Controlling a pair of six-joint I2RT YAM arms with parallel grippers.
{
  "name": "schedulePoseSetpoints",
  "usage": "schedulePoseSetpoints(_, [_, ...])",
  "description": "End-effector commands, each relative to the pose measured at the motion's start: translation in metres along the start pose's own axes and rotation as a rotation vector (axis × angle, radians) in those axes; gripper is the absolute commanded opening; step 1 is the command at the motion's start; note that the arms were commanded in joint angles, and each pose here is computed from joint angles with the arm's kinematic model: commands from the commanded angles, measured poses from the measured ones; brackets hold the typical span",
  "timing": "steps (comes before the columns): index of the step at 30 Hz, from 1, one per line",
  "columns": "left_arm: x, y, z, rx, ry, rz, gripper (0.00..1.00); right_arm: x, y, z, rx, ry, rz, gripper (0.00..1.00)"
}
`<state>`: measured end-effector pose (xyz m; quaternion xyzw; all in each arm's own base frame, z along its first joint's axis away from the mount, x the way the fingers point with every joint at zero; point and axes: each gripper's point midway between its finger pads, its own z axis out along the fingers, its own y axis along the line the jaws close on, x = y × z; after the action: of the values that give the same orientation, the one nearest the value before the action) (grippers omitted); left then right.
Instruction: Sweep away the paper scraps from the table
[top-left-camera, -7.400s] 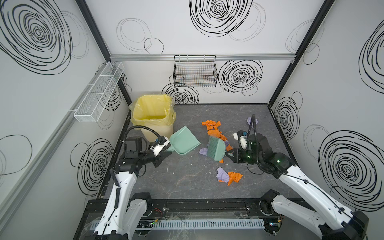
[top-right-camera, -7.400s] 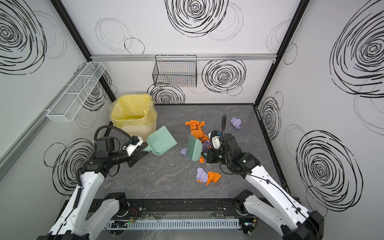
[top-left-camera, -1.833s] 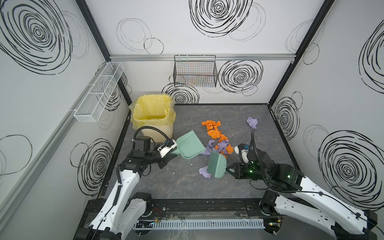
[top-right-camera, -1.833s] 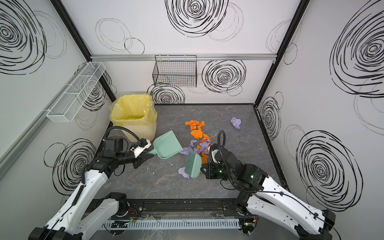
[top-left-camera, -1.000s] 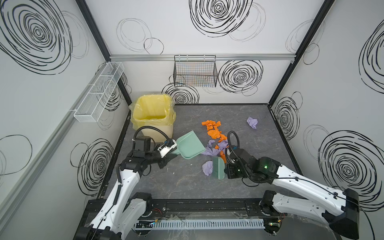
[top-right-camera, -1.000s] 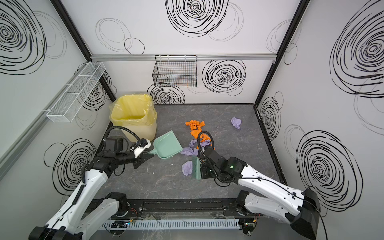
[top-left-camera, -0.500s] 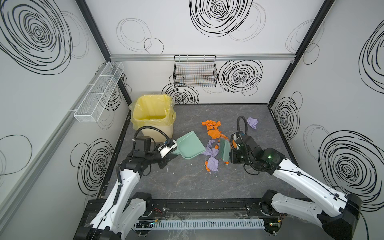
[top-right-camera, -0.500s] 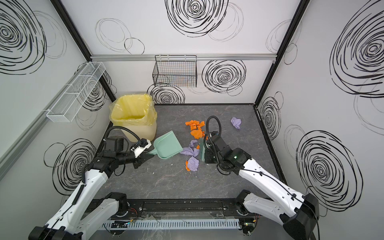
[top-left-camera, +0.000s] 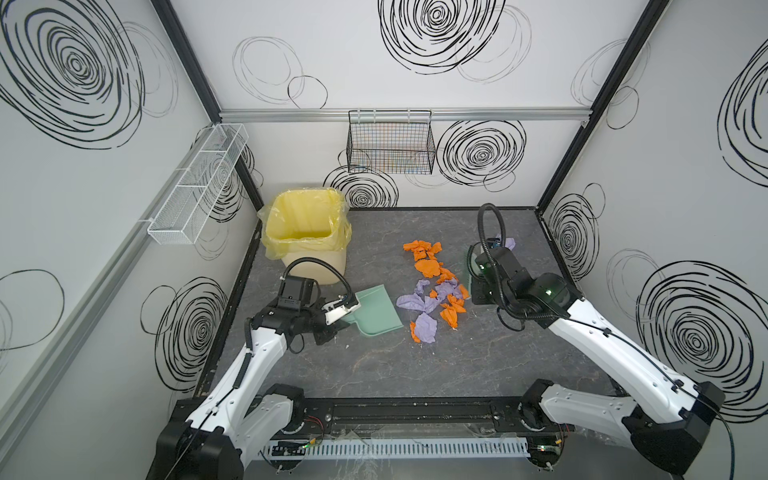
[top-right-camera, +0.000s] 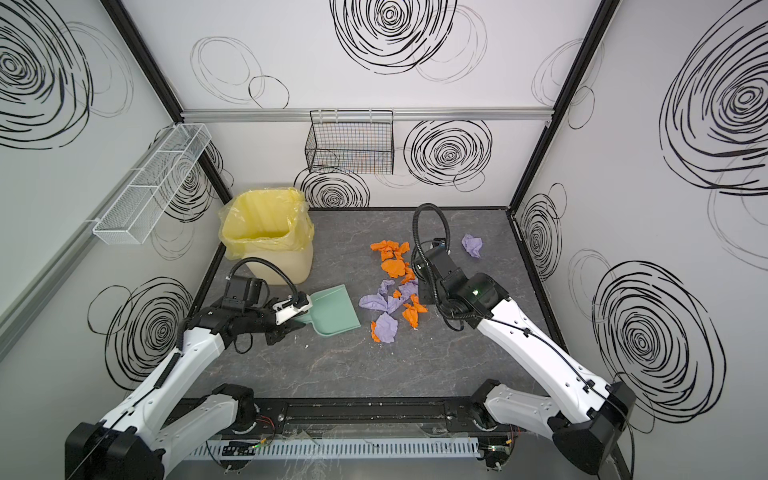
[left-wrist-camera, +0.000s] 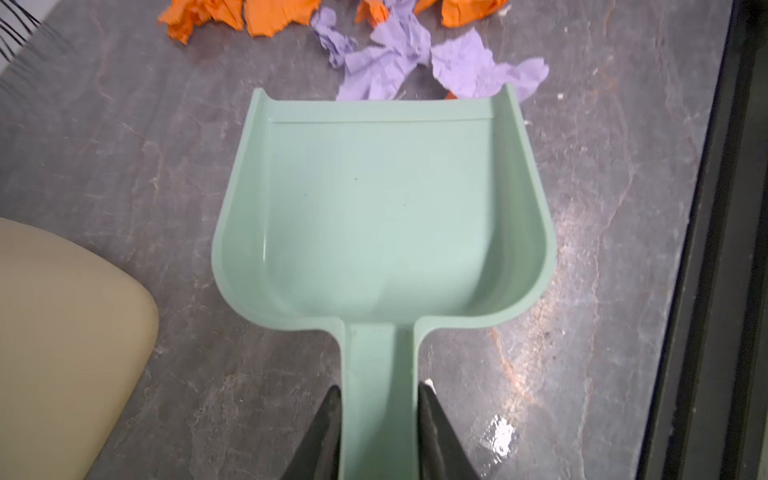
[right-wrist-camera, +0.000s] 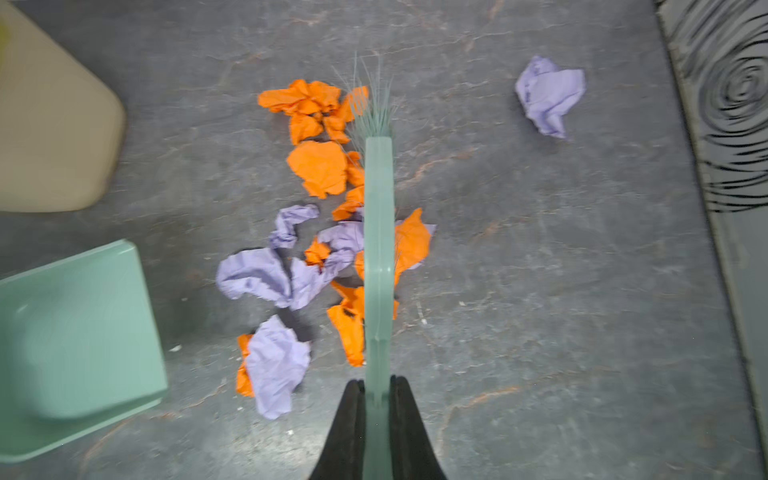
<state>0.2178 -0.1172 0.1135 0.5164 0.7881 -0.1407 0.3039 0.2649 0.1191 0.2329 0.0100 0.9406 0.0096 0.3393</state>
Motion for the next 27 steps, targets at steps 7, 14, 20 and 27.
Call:
schedulePoseSetpoints(7, [0.026,-0.004,0.019,-0.021,0.179,0.103,0.00,-0.002,-0.066,0.041,0.408,0.121,-0.131,0.00])
schedulePoseSetpoints(14, [0.019,-0.001,0.037,0.000,0.187,0.124,0.00,0.002,-0.064,0.074,0.491,0.241,-0.167,0.00])
schedulePoseSetpoints(20, [0.009,0.009,0.048,0.017,0.192,0.120,0.00,0.007,-0.048,0.097,0.480,0.303,-0.216,0.00])
schedulePoseSetpoints(27, [0.004,0.016,0.059,0.024,0.190,0.120,0.00,0.016,-0.020,0.114,0.430,0.333,-0.273,0.00])
